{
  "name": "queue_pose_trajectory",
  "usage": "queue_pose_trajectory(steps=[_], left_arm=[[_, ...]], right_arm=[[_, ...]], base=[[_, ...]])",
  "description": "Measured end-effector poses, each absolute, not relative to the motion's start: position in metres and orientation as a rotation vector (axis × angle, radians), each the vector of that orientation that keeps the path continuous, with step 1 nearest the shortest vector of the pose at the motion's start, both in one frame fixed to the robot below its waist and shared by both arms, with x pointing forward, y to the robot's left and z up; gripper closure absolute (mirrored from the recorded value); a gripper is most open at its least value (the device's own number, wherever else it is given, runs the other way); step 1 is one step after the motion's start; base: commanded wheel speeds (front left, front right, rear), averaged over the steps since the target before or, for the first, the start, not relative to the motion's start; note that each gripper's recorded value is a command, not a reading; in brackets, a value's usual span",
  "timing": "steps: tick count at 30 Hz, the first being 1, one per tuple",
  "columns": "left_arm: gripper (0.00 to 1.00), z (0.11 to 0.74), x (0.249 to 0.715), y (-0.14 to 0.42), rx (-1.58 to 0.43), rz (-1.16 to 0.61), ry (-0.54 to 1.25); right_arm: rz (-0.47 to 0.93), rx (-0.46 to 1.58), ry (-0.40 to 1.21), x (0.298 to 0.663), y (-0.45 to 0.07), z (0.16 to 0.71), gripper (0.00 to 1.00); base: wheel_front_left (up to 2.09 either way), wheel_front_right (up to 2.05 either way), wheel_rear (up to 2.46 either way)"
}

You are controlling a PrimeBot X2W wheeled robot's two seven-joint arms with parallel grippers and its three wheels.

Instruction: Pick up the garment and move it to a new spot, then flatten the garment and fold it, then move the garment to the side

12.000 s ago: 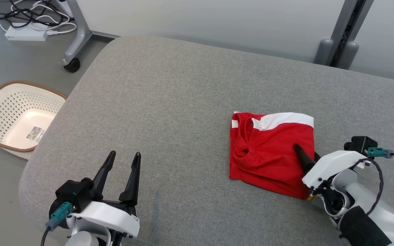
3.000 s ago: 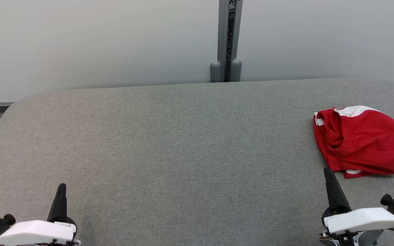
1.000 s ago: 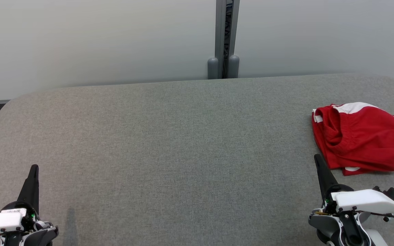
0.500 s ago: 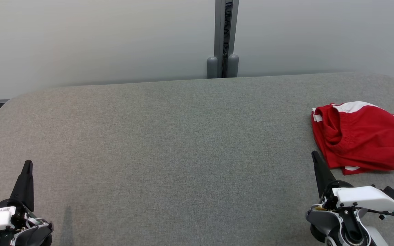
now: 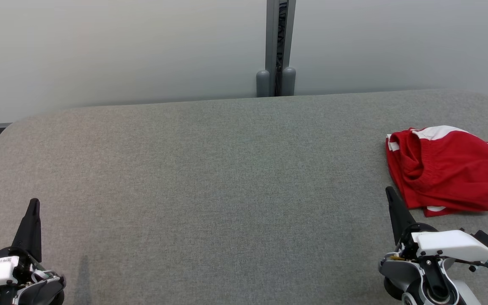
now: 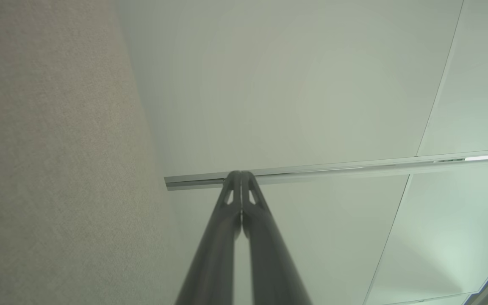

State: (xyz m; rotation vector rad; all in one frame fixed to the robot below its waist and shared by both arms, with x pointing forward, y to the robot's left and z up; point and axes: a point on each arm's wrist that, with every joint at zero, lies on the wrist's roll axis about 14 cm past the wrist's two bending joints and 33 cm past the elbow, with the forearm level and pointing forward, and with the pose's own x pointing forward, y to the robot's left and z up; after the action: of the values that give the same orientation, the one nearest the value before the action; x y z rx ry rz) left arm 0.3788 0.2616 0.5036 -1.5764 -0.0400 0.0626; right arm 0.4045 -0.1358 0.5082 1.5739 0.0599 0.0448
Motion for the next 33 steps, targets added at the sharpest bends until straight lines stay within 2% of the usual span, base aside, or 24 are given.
queue_pose_trajectory(steps=[33], left_arm=[[1.0, 0.5037, 0.3788, 0.2616, -1.576, 0.062, -0.04]], right_arm=[[0.045, 1.574, 0.06, 0.4044, -0.1357, 0.5082, 1.0]], base=[[0.0, 0.0, 0.0]])
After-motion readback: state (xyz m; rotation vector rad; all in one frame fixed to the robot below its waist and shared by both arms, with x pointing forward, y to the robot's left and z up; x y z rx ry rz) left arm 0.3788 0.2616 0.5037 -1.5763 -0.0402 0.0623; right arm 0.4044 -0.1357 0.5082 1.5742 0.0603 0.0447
